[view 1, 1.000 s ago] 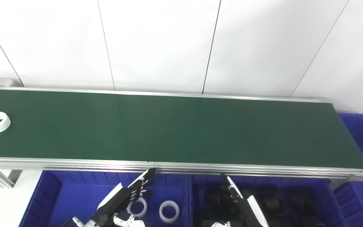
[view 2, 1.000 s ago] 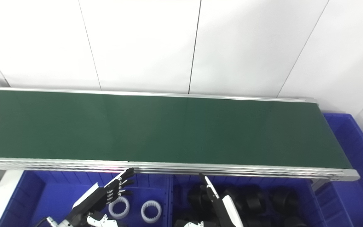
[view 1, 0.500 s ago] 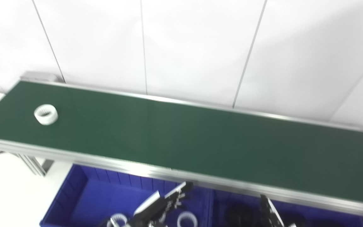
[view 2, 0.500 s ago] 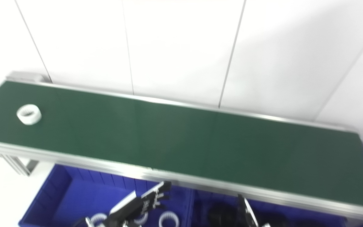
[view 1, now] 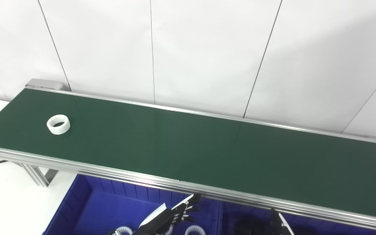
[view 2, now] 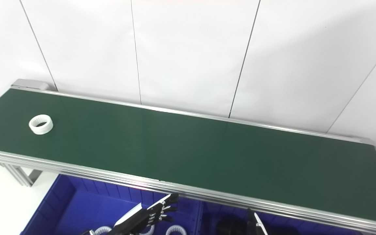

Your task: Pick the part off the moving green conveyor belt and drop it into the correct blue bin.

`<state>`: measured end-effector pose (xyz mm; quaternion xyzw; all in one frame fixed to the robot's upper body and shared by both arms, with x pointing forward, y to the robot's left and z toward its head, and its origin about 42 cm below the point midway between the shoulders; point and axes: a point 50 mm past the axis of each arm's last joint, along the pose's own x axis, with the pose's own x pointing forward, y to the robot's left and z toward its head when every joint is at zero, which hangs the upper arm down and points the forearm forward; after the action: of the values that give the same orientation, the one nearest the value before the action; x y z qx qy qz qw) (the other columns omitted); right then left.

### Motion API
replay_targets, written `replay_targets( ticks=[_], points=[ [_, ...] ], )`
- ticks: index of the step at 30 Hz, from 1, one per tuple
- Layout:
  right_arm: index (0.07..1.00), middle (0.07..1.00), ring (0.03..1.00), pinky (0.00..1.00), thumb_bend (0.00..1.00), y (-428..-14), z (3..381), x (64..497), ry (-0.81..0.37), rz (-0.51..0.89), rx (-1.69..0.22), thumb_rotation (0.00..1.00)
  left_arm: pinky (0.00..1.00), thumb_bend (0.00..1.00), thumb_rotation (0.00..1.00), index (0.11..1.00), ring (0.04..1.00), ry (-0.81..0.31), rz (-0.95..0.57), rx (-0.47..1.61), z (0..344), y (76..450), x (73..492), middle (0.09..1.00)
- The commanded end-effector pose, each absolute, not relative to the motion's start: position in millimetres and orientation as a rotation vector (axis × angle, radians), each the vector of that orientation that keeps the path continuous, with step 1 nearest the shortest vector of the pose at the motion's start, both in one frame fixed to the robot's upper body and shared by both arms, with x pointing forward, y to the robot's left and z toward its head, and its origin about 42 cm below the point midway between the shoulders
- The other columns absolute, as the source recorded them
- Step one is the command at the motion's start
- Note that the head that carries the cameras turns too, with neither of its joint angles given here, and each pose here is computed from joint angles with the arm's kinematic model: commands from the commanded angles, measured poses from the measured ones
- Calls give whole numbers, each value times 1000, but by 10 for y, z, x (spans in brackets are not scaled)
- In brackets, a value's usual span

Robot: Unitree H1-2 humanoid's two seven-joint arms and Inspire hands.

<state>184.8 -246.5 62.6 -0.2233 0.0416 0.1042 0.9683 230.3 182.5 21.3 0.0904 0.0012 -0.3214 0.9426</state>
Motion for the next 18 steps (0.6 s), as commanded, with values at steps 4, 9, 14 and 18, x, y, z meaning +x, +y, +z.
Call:
replay_targets(
  ticks=[4,9,14,18],
  points=[
    [959,936,902,831,763,-2476,709,1889,-3,213,-456,240,814,998,279,994,922,-68,-648,191,302,1783,2391,978],
    [962,936,903,837,766,-2485,689,1894,-3,215,-442,237,800,999,281,986,913,-83,-646,202,280,1779,2398,967],
    [965,933,905,838,773,-2488,668,1904,-4,213,-447,264,795,1000,275,973,905,-94,-630,187,282,1770,2396,955],
    [967,935,904,836,766,-2487,644,1923,-15,216,-447,271,777,1000,270,962,891,-113,-601,178,323,1766,2390,945]
  ],
)
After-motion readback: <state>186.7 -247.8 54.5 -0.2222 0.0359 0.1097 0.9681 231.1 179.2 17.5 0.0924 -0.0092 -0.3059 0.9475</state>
